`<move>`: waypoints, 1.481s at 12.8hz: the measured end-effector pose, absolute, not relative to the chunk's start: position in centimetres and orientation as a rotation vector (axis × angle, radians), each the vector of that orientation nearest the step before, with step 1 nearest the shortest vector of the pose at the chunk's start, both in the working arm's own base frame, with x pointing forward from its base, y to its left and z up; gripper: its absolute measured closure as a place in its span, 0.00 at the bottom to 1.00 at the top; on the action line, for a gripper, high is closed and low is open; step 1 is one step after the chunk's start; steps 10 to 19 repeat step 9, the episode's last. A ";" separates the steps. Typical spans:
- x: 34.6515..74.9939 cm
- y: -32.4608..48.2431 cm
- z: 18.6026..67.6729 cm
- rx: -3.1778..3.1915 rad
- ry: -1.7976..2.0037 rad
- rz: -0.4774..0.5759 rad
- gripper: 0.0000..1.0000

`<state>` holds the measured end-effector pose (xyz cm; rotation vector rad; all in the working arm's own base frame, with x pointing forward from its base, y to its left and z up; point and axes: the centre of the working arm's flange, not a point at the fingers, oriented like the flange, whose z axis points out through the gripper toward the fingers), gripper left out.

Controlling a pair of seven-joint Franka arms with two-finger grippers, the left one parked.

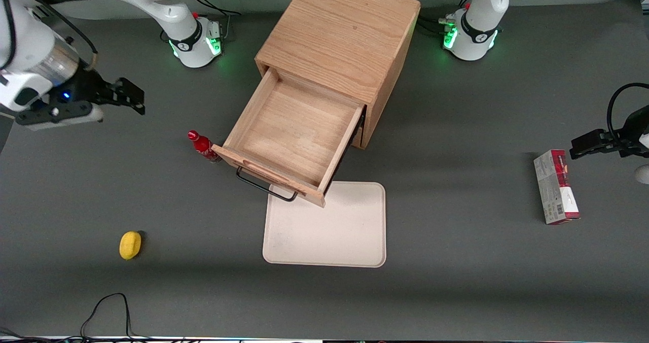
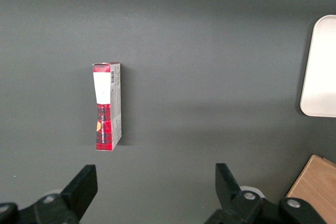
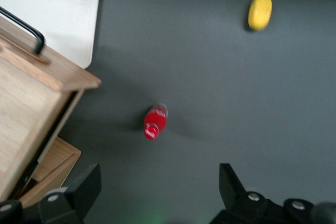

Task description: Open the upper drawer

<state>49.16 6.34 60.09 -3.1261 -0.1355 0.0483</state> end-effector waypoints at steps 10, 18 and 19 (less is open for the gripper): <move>47.1 3.7 59.1 -3.112 -0.057 0.032 0.00; 47.1 3.7 59.1 -3.112 -0.057 0.032 0.00; 47.1 3.7 59.1 -3.112 -0.057 0.032 0.00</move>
